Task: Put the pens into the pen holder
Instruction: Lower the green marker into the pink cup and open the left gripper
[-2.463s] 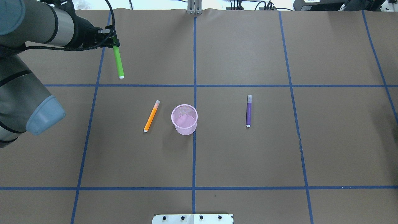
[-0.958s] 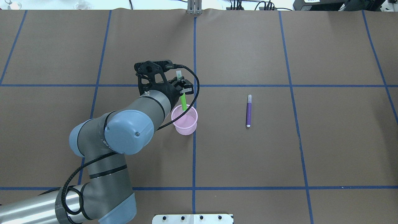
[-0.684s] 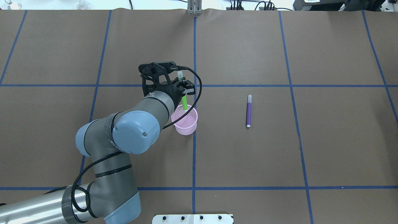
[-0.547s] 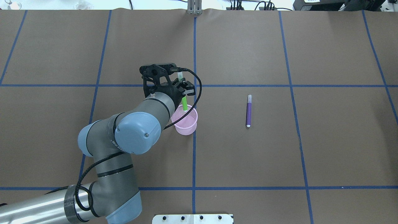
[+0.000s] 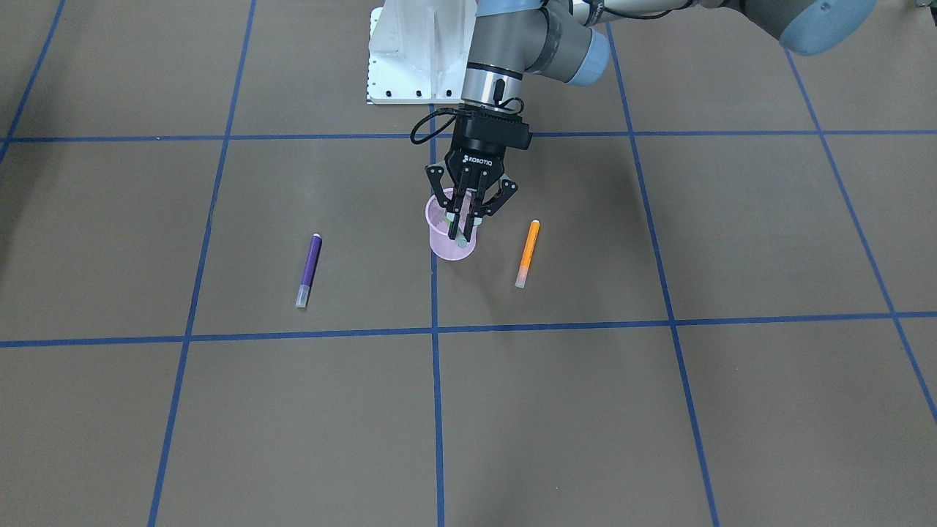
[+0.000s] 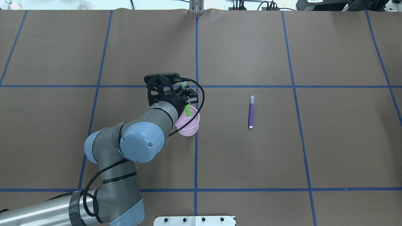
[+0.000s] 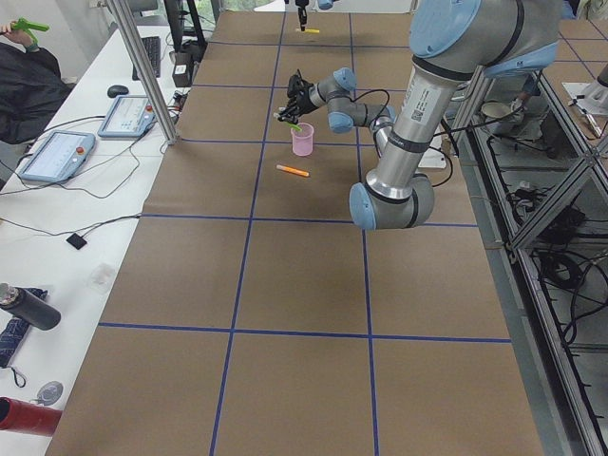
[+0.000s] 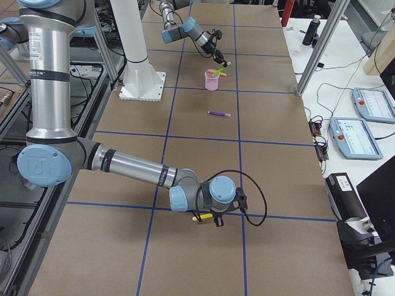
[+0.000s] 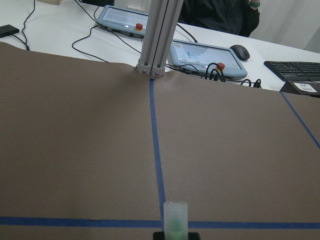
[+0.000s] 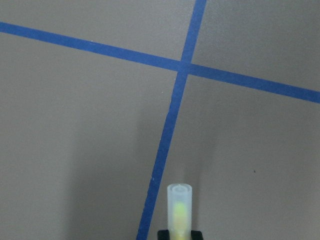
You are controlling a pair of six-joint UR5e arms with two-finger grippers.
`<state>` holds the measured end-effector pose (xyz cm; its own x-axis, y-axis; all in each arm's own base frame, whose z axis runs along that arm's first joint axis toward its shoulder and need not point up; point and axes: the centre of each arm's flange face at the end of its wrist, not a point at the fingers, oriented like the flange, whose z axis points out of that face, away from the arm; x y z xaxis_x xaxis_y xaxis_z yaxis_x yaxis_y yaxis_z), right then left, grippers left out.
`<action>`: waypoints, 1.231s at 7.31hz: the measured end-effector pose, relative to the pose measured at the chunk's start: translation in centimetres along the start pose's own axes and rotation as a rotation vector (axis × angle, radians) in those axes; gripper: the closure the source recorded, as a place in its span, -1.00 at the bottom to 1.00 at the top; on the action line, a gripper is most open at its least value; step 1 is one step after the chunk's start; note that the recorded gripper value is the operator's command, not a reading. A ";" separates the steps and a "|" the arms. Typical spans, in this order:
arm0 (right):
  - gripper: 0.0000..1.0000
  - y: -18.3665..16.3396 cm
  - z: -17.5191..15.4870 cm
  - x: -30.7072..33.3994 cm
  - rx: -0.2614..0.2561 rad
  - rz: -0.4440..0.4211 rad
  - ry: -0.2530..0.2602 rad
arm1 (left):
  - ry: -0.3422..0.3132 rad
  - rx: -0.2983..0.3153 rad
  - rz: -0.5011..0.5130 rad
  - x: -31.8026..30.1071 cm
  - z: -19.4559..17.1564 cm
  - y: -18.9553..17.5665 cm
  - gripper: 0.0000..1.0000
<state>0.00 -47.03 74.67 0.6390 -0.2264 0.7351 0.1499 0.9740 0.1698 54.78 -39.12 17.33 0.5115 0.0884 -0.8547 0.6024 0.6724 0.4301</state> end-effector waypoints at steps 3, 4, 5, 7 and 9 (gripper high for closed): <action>1.00 0.3 -0.5 0.4 0.010 0.012 -0.002 | -0.003 -0.014 0.011 -0.5 -0.2 1.6 0.48; 1.00 0.2 -0.7 0.4 0.015 0.014 -0.003 | 0.001 -0.014 0.010 -0.7 -0.3 1.6 -0.45; 1.00 0.0 -1.1 0.3 0.024 0.011 -0.003 | 0.006 -0.017 0.010 -0.7 -0.4 1.6 -0.99; 1.00 -0.4 -2.1 -0.1 0.045 0.003 -0.001 | 0.006 -0.022 0.014 -1.0 -0.5 1.7 -1.00; 1.00 -1.0 -3.7 -0.2 0.078 0.002 0.002 | 0.013 -0.030 0.014 -1.0 -0.8 1.6 -1.00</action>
<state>2.52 -47.95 71.90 0.6406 -0.2241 0.7345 0.0890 0.9717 0.2189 54.75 -37.57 18.63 0.5121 0.1072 -0.8522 0.5767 0.6924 0.4336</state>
